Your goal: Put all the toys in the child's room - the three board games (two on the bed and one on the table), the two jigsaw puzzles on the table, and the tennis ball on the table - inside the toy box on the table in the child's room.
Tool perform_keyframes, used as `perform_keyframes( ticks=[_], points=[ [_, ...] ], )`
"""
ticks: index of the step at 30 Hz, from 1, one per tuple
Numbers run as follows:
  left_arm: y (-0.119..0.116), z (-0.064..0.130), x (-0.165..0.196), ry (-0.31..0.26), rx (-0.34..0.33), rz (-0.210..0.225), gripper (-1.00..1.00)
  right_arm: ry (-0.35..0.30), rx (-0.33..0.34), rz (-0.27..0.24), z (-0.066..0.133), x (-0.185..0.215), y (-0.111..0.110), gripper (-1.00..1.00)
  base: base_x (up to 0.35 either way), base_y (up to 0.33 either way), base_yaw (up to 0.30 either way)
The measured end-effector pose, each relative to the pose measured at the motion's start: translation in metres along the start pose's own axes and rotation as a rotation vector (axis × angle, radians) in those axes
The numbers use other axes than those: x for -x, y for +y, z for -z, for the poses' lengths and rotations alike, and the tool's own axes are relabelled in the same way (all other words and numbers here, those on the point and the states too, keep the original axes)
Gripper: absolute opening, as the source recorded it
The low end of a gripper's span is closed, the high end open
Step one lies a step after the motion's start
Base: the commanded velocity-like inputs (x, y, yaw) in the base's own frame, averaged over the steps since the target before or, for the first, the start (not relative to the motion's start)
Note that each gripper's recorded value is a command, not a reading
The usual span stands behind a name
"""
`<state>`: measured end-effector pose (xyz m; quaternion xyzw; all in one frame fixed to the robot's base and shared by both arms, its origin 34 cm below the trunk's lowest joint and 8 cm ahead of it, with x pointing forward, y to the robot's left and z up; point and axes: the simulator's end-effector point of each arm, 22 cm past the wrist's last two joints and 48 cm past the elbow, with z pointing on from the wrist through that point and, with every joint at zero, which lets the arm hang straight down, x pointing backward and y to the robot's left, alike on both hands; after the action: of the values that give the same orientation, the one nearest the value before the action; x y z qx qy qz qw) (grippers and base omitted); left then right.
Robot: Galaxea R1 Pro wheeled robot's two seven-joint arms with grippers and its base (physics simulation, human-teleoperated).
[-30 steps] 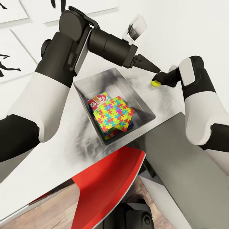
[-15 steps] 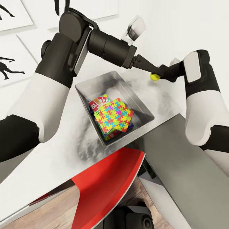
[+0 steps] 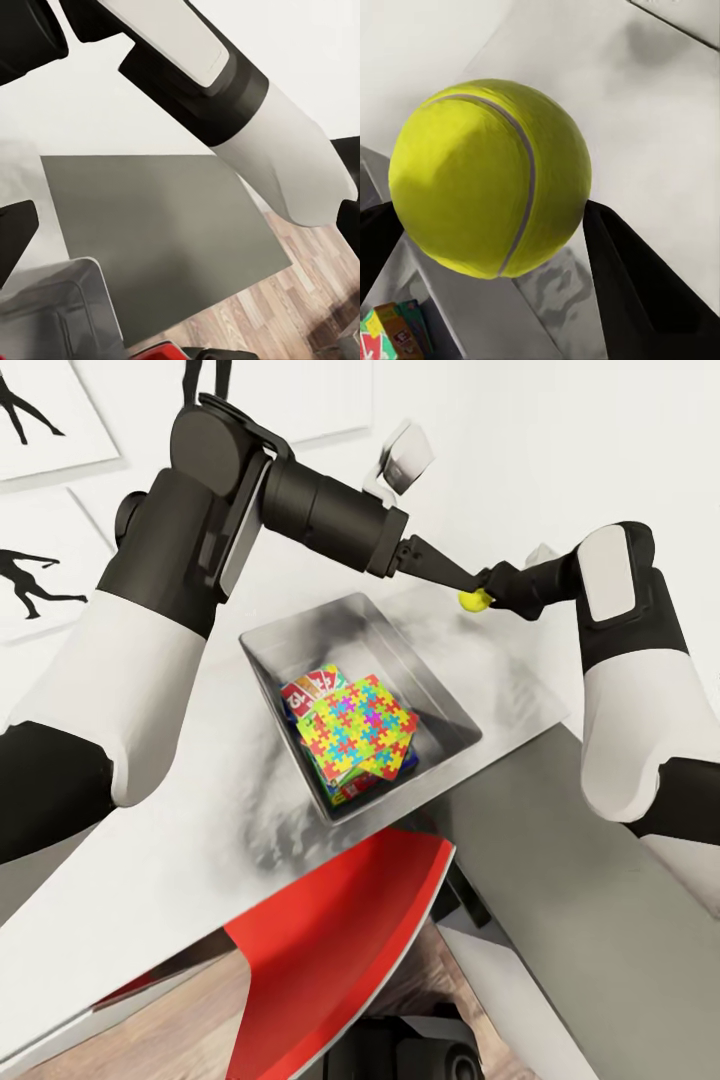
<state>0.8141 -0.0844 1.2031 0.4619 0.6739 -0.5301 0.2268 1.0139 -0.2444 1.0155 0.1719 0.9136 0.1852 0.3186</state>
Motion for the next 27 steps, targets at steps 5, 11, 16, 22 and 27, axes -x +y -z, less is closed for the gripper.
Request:
perform_keyframes(
  ticks=[5,11,16,22,27],
  points=[
    [-0.004,0.001,0.002,-0.001,0.000,-0.003,1.00,0.002,0.024,-0.013,0.004,0.000,0.006,-1.00,-0.063,0.000,0.000],
    [-0.007,0.002,0.002,-0.002,0.001,-0.001,1.00,0.009,0.058,-0.032,0.008,-0.003,0.014,-1.00,-0.009,0.000,0.000],
    [-0.006,0.005,-0.002,-0.002,0.009,0.009,1.00,0.005,0.065,-0.032,0.013,-0.001,0.017,-1.00,-0.001,0.000,0.000],
    [0.002,0.018,-0.013,-0.005,0.032,0.035,1.00,-0.002,0.070,-0.030,0.019,0.002,0.021,-1.00,0.000,0.000,0.000],
    [0.007,0.030,-0.019,-0.009,0.052,0.048,1.00,-0.009,0.074,-0.029,0.025,0.006,0.024,-1.00,0.000,0.000,0.000]
  ],
)
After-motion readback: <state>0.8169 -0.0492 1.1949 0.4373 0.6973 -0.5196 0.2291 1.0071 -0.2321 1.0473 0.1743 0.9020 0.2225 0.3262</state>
